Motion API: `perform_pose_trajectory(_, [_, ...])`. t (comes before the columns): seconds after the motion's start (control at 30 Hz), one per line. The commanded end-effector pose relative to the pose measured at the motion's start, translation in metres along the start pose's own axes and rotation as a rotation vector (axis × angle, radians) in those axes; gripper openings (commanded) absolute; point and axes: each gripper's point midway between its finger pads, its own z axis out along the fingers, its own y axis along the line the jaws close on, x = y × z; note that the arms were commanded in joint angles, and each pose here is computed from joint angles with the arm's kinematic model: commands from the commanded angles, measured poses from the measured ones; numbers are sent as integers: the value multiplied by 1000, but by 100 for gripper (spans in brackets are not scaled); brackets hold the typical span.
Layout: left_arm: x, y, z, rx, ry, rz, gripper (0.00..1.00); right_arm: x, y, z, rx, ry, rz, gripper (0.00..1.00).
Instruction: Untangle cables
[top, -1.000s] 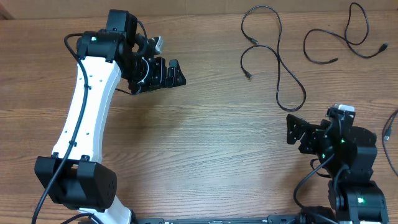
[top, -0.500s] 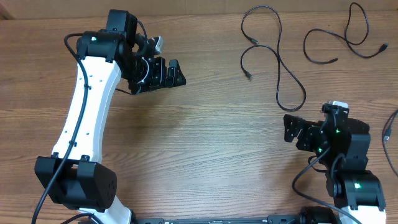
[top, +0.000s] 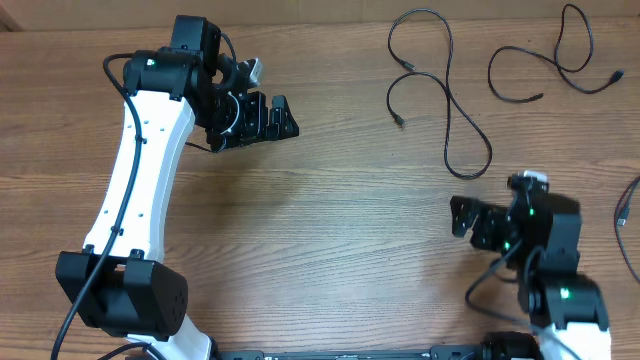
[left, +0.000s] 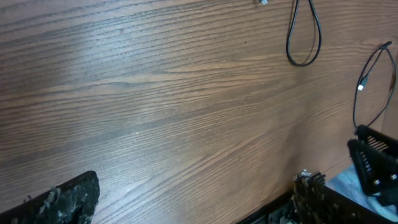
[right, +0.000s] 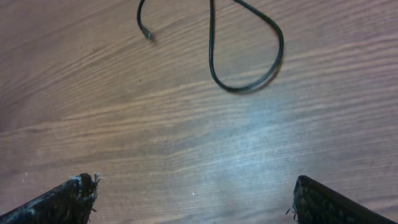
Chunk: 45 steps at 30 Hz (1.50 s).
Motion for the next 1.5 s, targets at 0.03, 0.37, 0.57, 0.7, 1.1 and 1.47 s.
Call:
perform_pose_trajectory(0.03, [-3,2,1,1,-1,1,100,16,-2,-7,-19,-57,-3,100])
perform_pose_trajectory(0.37, [-3,2,1,1,-1,1,99,-16,14,-49,-107,-392,-65,100])
perform_pose_trajectory(0.57, [-3,2,1,1,-1,1,99,-53,33,-100,-183,-682,-119,100])
perform_pose_trajectory(0.7, [-3,2,1,1,-1,1,100,-59,36,-108,-214,-801,-141,100])
perform_pose_trajectory(1.1, [-3,2,1,1,-1,1,99,-25,32,-43,-260,-725,-156,100])
perform_pose_trajectory(1.47, [-3,2,1,1,-1,1,100,-16,25,-28,-246,-705,-149,100])
